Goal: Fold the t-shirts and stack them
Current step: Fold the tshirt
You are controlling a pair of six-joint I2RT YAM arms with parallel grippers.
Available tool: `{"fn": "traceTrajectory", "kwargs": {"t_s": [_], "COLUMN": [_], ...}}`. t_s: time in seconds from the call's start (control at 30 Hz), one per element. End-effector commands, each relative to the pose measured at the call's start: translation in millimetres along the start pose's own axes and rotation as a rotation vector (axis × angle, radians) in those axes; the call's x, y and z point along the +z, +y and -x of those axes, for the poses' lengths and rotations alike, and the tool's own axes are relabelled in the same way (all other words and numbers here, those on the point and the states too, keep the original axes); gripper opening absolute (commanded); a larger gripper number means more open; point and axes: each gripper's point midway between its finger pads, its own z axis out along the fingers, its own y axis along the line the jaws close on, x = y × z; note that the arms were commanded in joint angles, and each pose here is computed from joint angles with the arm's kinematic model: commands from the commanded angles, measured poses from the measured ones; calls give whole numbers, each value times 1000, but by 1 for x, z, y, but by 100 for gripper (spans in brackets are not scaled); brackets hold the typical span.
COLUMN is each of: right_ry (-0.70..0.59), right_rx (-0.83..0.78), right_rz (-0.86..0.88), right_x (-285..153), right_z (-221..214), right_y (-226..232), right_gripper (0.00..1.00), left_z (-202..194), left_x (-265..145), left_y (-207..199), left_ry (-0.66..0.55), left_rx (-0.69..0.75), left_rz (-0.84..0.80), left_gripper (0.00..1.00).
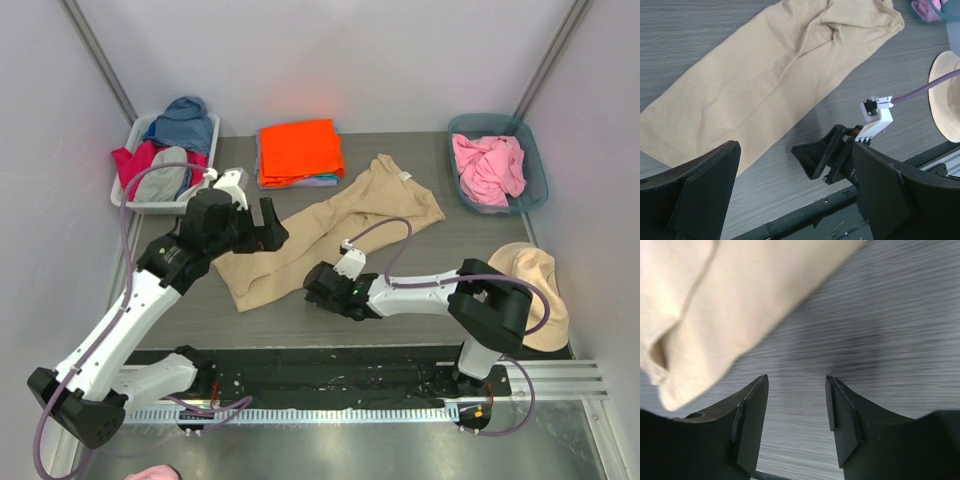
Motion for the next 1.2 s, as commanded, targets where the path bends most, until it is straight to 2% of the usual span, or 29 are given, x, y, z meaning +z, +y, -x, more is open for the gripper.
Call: {"fn": "traceTrajectory", "kwargs": {"t_s": [0.0, 0.23, 0.57, 0.63, 0.67, 0.7, 0.73, 0.77, 0.9, 0.93, 1.0, 1.03, 1.07, 1.17], "right_ry": [-161, -169, -149, -144, -141, -140, -139, -138, -143, -141, -155, -153, -164, -180], "right_rx": [135, 205, 226, 223, 222, 224, 227, 226, 231, 214, 227, 202, 220, 177], "right_rz": [83, 64, 17, 12, 6, 5, 2, -1, -14, -49, -40, -87, -61, -122], "right_x": [0, 21, 45, 48, 50, 50, 50, 50, 38, 35, 17, 13, -2, -19], "right_z": [23, 13, -3, -7, -8, -9, -9, -10, -6, -8, 3, 0, 10, 17], "right_y": [51, 60, 50, 49, 46, 45, 43, 40, 23, 4, -3, -27, -25, -63], "right_gripper": [57, 56, 56, 51, 46, 22, 8, 1, 1, 1, 1, 1, 1, 1], "left_z": [0, -8, -12, -13, -13, -13, -13, -13, -19, -22, -28, -35, -40, -61], "left_x": [-18, -30, -35, -35, -34, -34, -33, -33, -30, -28, -23, -20, -17, -2], "left_y": [9, 21, 26, 27, 28, 28, 29, 30, 38, 40, 45, 49, 49, 47], "left_ry": [-27, -7, 4, 9, 11, 11, 10, 13, 33, 42, 63, 85, 103, 167], "left_rx": [23, 58, 77, 79, 81, 81, 80, 80, 82, 83, 83, 85, 84, 61], "left_rz": [26, 75, 92, 96, 99, 101, 109, 112, 149, 158, 177, 188, 183, 151], "left_gripper": [99, 100, 100, 100, 100, 100, 100, 100, 100, 100, 100, 100, 100, 100]}}
